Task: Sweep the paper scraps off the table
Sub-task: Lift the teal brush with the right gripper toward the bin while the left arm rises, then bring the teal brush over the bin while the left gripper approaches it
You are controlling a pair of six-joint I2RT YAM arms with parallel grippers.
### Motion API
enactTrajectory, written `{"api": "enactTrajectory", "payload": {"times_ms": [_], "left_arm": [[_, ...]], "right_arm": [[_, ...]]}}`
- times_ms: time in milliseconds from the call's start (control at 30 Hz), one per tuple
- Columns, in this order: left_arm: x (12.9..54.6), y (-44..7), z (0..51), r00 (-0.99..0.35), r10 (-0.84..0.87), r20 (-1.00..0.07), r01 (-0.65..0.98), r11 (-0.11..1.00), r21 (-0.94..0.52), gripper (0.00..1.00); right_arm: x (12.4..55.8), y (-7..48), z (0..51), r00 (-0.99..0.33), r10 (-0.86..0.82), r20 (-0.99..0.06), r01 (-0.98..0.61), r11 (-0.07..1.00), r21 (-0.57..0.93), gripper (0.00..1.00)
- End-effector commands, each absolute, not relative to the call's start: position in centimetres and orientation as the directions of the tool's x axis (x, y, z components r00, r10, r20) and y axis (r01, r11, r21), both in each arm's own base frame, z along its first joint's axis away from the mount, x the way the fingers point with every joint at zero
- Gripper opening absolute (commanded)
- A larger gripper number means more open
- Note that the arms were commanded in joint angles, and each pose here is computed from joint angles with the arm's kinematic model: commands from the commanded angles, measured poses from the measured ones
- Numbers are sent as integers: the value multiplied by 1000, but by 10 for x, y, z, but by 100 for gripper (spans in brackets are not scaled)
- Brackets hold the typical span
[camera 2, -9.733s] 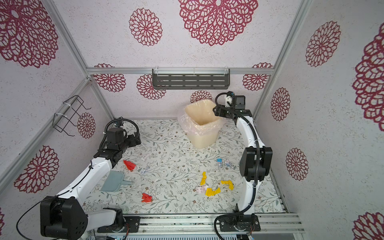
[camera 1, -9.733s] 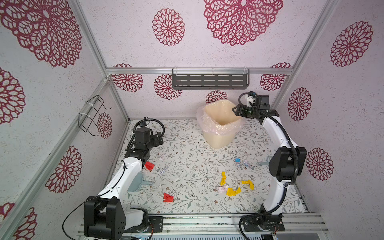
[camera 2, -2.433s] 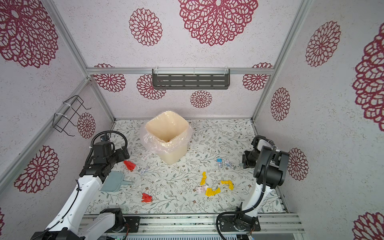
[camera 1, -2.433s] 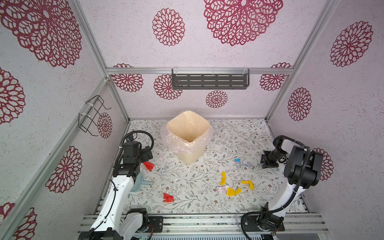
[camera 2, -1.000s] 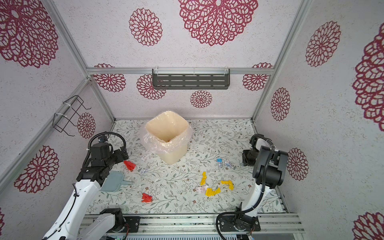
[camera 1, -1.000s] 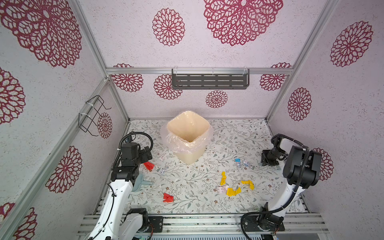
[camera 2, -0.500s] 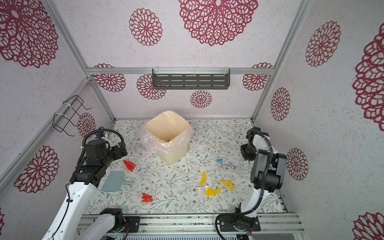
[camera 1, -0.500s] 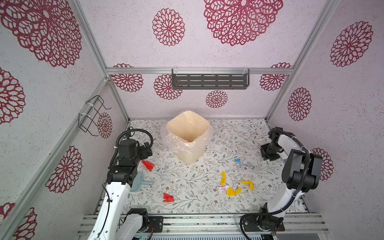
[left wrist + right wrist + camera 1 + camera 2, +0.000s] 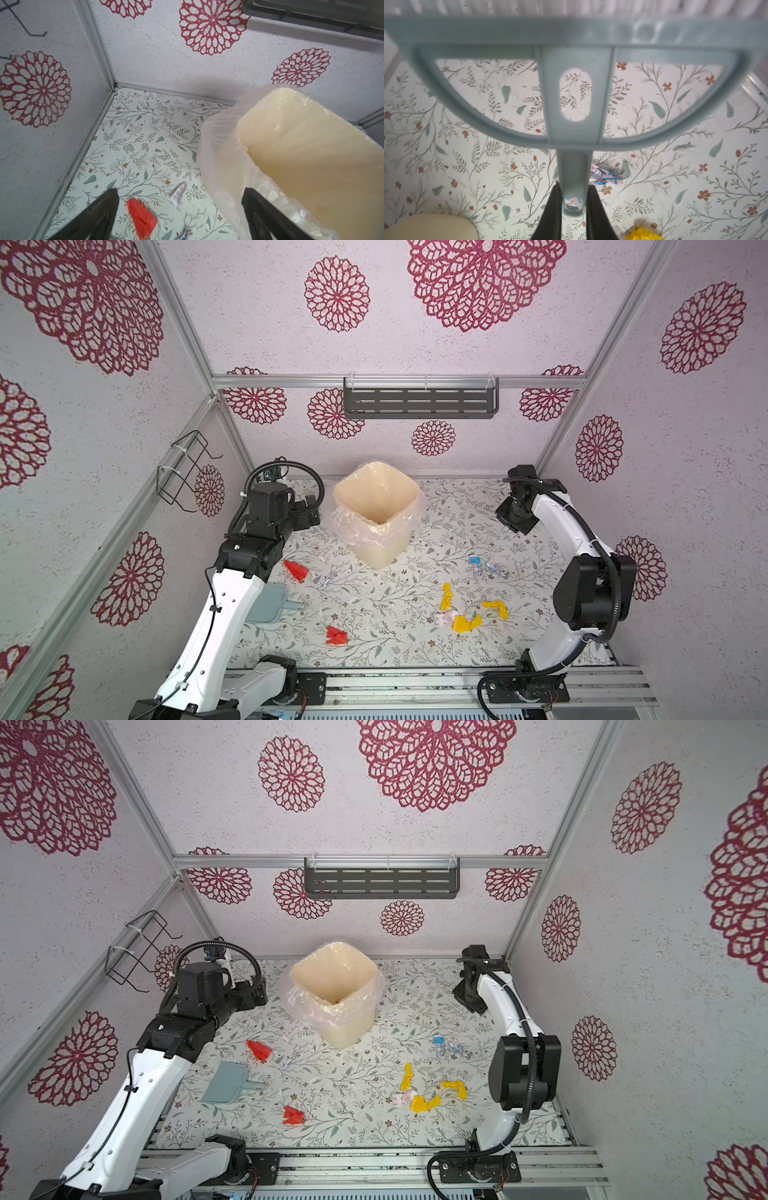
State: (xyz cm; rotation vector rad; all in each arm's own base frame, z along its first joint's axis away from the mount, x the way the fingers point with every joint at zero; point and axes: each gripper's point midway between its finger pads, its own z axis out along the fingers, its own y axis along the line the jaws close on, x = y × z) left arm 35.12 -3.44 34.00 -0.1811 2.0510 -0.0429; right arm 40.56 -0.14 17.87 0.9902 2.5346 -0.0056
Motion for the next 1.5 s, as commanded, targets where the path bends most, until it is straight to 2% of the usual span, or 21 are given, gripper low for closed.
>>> {"api": "enactTrajectory", "payload": {"times_ms": [0,100,233,300,400,600,767,867,933,1000,1033,1300,1467], "left_arm": [[360,-57,357,-490,-103,-866,-19,994,-108,97],[365,-68,363,-501,-87,-861,18,994,-111,97],[371,-83,370,-510,-66,-858,69,991,-117,97],[376,-95,370,-523,-54,-851,107,986,-128,97],[378,-114,385,-513,-51,-857,178,970,-165,97],[397,-155,388,-568,-10,-823,295,931,-215,97],[400,-196,386,-614,43,-788,407,873,-270,97],[399,-207,390,-611,59,-789,441,854,-278,97],[392,-223,402,-596,58,-801,508,800,-319,97],[367,-262,424,-599,6,-801,654,580,-485,100],[367,-264,425,-600,-5,-800,657,568,-496,99],[363,-265,425,-595,-49,-803,656,548,-519,95],[362,-246,416,-578,-59,-814,611,630,-479,95]], "right_arm": [[406,30,237,-737,457,-497,469,876,110,11],[412,71,268,-778,304,-550,304,948,94,11],[413,98,293,-775,223,-591,198,974,107,11],[410,138,322,-764,77,-640,11,994,106,11],[396,182,355,-711,-77,-699,-193,977,89,13],[378,215,375,-661,-150,-735,-347,930,121,12],[351,248,390,-581,-257,-772,-478,876,68,12],[342,257,395,-545,-296,-784,-520,853,39,13],[322,275,405,-486,-353,-799,-571,821,-16,15],[310,294,409,-444,-392,-806,-608,792,-50,16],[309,296,409,-440,-393,-807,-611,790,-51,16],[313,302,414,-433,-365,-824,-589,807,-47,17],[321,288,424,-431,-324,-842,-542,839,-46,16]]}}
